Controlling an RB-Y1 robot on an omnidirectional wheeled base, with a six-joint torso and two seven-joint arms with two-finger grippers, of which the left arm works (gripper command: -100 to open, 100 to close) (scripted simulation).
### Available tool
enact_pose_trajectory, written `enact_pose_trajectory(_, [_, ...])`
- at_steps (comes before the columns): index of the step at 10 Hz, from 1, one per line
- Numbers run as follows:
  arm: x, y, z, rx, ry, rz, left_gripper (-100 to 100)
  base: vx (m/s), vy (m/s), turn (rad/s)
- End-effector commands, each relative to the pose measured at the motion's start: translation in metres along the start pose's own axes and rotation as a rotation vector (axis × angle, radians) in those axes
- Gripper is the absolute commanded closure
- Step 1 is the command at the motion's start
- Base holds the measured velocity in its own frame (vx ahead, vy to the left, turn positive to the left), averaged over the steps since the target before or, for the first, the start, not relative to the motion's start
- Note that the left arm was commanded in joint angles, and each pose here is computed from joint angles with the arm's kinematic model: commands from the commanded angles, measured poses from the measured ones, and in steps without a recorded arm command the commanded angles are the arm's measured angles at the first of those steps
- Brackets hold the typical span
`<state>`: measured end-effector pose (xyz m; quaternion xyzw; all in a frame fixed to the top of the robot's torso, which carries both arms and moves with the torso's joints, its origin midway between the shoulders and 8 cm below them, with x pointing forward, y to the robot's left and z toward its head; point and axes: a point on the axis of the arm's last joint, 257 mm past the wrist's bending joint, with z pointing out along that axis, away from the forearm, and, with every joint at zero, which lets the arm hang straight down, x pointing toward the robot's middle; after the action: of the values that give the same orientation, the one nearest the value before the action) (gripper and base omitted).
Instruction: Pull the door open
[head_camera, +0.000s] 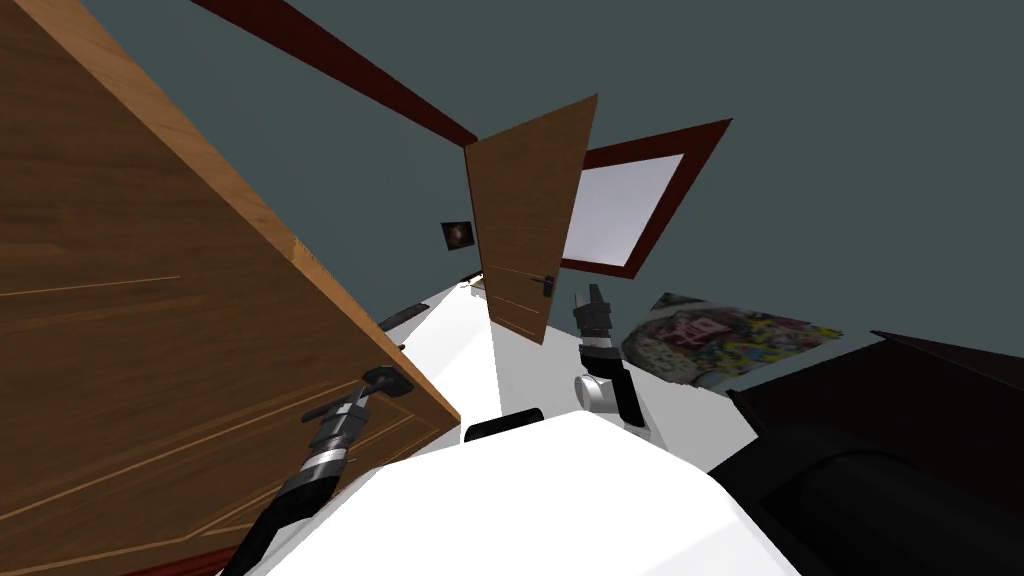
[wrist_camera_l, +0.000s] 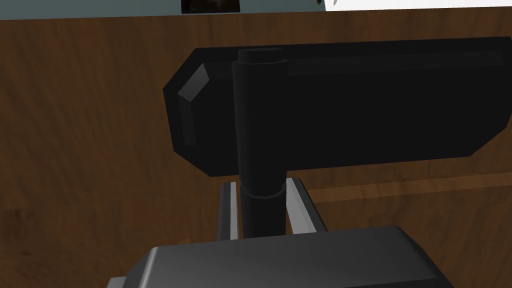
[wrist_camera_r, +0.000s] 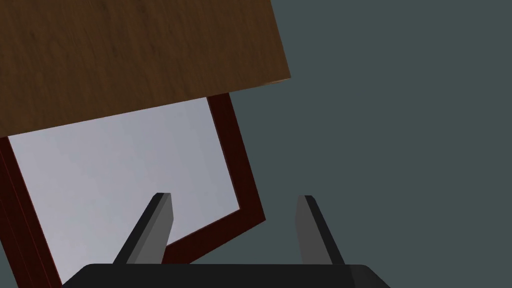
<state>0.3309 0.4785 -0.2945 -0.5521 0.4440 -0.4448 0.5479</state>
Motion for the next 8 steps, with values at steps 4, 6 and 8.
enact_pose_trajectory(4, [-0.001, 0.001, -0.0099, -0.002, 0.024, 0.001, 100, -0.19, 0.023, -0.122])
enact_pose_trajectory(6, [-0.002, 0.0, -0.015, 0.0, 0.037, 0.003, 100, -0.196, 0.01, -0.142])
enact_pose_trajectory(8, [-0.004, -0.001, -0.0198, 0.002, 0.05, 0.004, 100, -0.2, 0.025, -0.131])
